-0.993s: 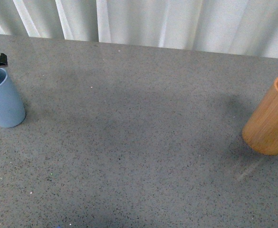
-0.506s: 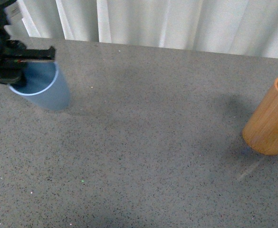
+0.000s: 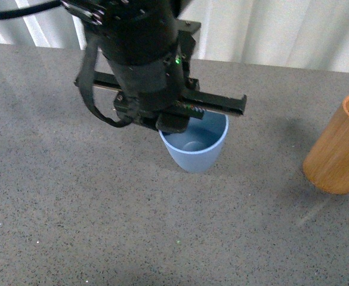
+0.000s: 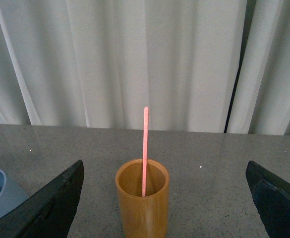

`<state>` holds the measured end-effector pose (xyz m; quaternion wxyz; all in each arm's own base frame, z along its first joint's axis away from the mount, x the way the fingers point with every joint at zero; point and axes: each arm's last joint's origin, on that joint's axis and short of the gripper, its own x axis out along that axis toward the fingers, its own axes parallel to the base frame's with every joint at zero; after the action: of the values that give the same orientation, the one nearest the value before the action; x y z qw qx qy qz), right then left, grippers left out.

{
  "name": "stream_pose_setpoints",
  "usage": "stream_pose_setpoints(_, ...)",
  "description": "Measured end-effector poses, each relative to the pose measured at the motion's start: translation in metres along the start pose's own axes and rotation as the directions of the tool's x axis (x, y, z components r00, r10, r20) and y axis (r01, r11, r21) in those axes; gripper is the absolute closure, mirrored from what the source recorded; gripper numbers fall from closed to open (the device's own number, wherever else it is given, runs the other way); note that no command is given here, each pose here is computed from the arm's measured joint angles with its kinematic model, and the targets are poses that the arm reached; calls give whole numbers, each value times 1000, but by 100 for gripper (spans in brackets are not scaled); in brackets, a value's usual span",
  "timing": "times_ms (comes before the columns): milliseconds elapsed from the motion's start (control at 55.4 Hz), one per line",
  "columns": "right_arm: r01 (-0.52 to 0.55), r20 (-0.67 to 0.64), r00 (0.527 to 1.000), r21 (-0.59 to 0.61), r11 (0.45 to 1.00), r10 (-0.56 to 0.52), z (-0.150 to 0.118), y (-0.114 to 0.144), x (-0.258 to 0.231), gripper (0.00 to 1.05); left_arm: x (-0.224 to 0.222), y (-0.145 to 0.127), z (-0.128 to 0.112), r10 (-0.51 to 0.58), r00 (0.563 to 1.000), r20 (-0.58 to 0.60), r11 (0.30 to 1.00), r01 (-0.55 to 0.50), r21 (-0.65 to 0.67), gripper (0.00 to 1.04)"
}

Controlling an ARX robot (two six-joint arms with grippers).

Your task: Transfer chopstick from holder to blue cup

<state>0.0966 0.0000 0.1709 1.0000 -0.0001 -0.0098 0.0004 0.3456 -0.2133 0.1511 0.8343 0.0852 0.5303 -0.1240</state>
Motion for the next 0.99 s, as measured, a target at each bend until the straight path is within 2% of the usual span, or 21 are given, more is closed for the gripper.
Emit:
stream_pose_setpoints(289, 0, 0, 1000, 0, 1000, 0, 0, 0, 0, 10, 17, -18, 3, 17, 999, -46, 1000, -16, 17, 101)
stream_pose_setpoints(506, 0, 0, 1000, 0, 1000, 0, 0, 0, 0, 10, 13, -20, 5, -16, 999, -31, 1000, 16, -8, 67)
stream_pose_setpoints(668, 0, 0, 1000, 0, 1000, 0, 0, 0, 0, 10, -2, -14, 5, -43, 999, 15, 998, 44, -39, 45)
stream_pose_setpoints(885, 0, 0, 1000, 0, 1000, 0, 0, 0, 0, 10, -53, 14, 9, -67, 974, 219, 991, 91, -102, 15)
stream_pose_setpoints(939, 0, 0, 1000, 0, 1000, 0, 0, 0, 0, 10, -71, 25, 8, -66, 951, 301, 987, 108, -123, 6)
stream_pose_setpoints(993, 0, 0, 1000, 0, 1000, 0, 0, 0, 0, 10, -90, 37, 3, -65, 920, 387, 983, 126, -134, 6)
